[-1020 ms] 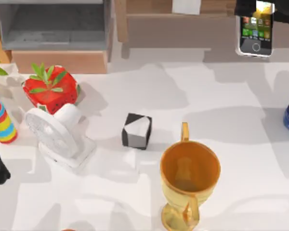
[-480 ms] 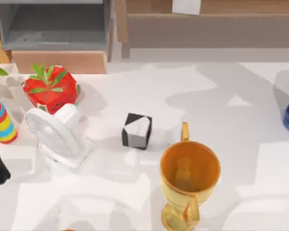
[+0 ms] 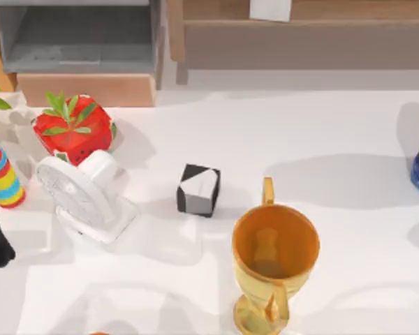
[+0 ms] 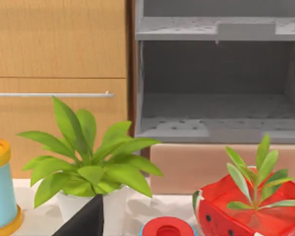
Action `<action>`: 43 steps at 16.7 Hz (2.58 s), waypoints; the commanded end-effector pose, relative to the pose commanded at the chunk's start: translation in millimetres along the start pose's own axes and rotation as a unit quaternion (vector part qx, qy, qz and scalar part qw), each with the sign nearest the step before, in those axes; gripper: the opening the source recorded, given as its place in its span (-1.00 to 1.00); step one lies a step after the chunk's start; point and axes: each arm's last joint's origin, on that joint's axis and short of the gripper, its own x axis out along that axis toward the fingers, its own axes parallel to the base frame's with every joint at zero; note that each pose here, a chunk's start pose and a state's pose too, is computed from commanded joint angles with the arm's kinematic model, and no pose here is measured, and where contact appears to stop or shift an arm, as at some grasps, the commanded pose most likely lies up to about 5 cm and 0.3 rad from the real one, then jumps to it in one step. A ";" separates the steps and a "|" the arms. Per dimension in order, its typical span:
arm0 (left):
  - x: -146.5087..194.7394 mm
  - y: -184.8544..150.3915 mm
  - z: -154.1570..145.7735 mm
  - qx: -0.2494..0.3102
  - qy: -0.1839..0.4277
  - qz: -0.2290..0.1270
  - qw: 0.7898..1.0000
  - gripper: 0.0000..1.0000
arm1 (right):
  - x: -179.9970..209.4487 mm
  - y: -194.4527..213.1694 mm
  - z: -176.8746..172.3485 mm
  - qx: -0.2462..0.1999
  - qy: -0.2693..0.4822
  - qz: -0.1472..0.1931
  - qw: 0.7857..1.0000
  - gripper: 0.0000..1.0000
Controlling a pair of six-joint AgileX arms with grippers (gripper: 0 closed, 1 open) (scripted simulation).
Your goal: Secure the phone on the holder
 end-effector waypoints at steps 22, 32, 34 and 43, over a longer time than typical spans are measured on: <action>0.0 0.0 0.0 0.000 0.000 0.000 1.000 1.00 | 25.8 -6.4 -44.1 0.001 -0.029 0.012 1.000 -1.00; 0.0 0.0 0.0 0.000 0.000 0.000 1.000 1.00 | 28.0 -7.1 -45.0 0.002 -0.030 0.014 0.999 -0.10; 0.0 0.0 0.0 0.000 0.000 0.000 1.000 1.00 | 28.0 -7.1 -45.0 0.002 -0.030 0.014 0.999 0.21; 0.0 0.0 0.0 0.000 0.000 0.000 1.000 1.00 | 28.0 -7.1 -45.0 0.002 -0.030 0.014 0.999 1.00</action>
